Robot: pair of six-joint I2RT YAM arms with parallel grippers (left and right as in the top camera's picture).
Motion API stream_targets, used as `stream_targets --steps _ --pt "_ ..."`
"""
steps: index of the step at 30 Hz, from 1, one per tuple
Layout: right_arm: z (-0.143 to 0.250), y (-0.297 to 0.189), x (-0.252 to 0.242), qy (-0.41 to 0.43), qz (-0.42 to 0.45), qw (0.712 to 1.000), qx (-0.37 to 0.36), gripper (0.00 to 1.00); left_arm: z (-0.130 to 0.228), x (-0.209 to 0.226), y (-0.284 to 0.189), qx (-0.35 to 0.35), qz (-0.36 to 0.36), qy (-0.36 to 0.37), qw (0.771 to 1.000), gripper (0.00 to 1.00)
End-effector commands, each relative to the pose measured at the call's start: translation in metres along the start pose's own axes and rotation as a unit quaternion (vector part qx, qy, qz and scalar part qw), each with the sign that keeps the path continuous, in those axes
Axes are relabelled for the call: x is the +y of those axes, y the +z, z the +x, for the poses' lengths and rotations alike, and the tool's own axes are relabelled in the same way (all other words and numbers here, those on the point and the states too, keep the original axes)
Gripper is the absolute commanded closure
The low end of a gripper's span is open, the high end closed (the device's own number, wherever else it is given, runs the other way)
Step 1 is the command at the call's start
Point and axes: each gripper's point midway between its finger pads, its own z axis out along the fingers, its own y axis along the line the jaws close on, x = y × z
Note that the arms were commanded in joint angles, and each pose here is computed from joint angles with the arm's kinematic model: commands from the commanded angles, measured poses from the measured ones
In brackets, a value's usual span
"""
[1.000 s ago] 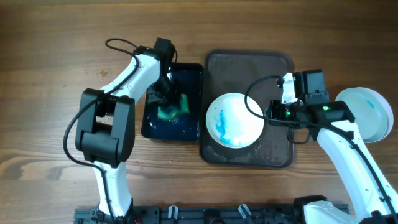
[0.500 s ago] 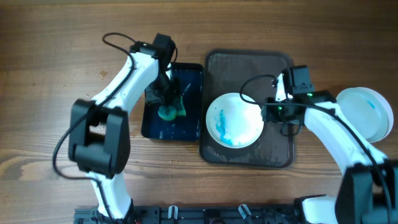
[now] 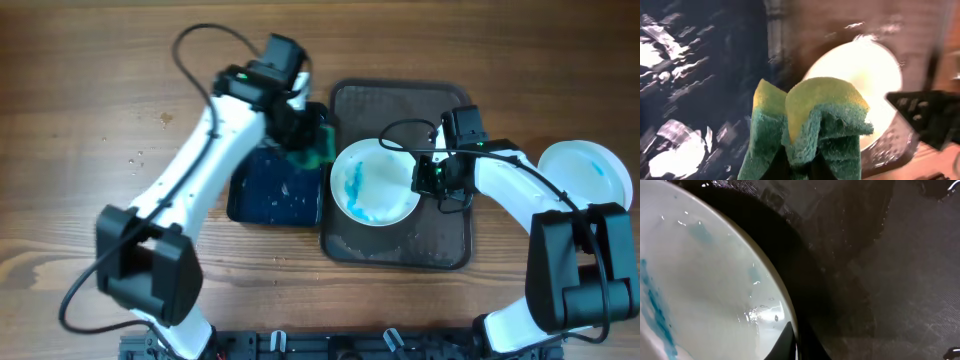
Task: Clean dirty plates on tray and stack at the side
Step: 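Scrub the held plate with the sponge in the left gripper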
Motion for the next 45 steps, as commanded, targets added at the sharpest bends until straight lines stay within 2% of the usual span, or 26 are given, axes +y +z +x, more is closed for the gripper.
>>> stream_targets --steps 1,4,5,9,10,12,15,17,20,22,24,26,28,34,39,41,43,45 --pt "0.017 0.014 -0.027 0.009 0.060 0.998 0.033 0.96 0.013 -0.048 0.037 0.018 0.041 0.059 0.997 0.96" --pt "0.019 0.013 -0.028 0.004 0.063 0.997 0.036 0.96 0.022 -0.065 0.073 0.033 0.044 0.083 0.995 0.96" --pt "0.020 0.013 -0.029 0.005 0.064 0.997 0.039 0.96 0.030 -0.066 0.097 0.052 0.036 0.070 0.996 0.96" --pt "0.022 0.013 -0.029 0.005 0.065 0.997 0.043 0.96 0.048 -0.050 0.145 0.098 0.006 0.055 0.994 0.96" --pt "0.023 0.013 -0.029 0.005 0.066 0.997 0.045 0.96 0.048 -0.033 0.154 0.097 -0.031 0.039 0.994 0.96" --pt "0.025 0.013 -0.030 0.006 0.067 0.997 0.048 0.96 0.037 0.016 0.154 0.059 -0.159 0.006 0.985 0.96" --pt "0.026 0.012 -0.030 0.007 0.068 0.996 0.052 0.96 0.015 0.060 0.134 -0.001 -0.292 0.040 0.956 0.96" --pt "0.027 0.012 -0.031 0.008 0.068 0.996 0.052 0.96 0.010 0.069 0.127 -0.003 -0.322 0.080 0.943 0.96" --pt "0.027 0.012 -0.031 0.009 0.069 0.996 0.052 0.96 0.016 0.058 0.135 0.020 -0.285 0.104 0.953 0.96" --pt "0.027 0.012 -0.031 0.008 0.069 0.996 0.052 0.96 0.037 0.023 0.152 0.072 -0.172 0.103 0.977 0.96" --pt "0.027 0.012 -0.031 0.008 0.069 0.996 0.052 0.96 0.057 -0.031 0.160 0.123 -0.011 0.087 0.989 0.96" --pt "0.027 0.012 -0.031 0.008 0.069 0.996 0.052 0.96 0.065 -0.078 0.156 0.148 0.116 0.086 0.978 0.96" --pt "0.027 0.012 -0.031 0.008 0.069 0.996 0.054 0.96 0.062 -0.108 0.154 0.135 0.179 0.100 0.969 0.96" --pt "0.028 0.012 -0.031 0.007 0.069 0.996 0.054 0.96 0.043 -0.149 0.162 0.059 0.194 0.106 0.973 0.96" --pt "0.028 0.012 -0.031 0.008 0.069 0.996 0.054 0.96 0.062 -0.150 0.181 0.081 0.181 0.112 0.974 0.96" --pt "0.028 0.012 -0.031 0.008 0.069 0.996 0.054 0.96 0.064 -0.126 0.190 0.087 0.131 0.097 0.983 0.96" --pt "0.028 0.012 -0.031 0.008 0.070 0.996 0.055 0.96 0.050 -0.082 0.196 0.060 0.026 0.081 0.995 0.96" --pt "0.028 0.012 -0.031 0.008 0.069 0.996 0.055 0.96 0.029 -0.026 0.191 0.018 -0.101 0.068 0.992 0.96"
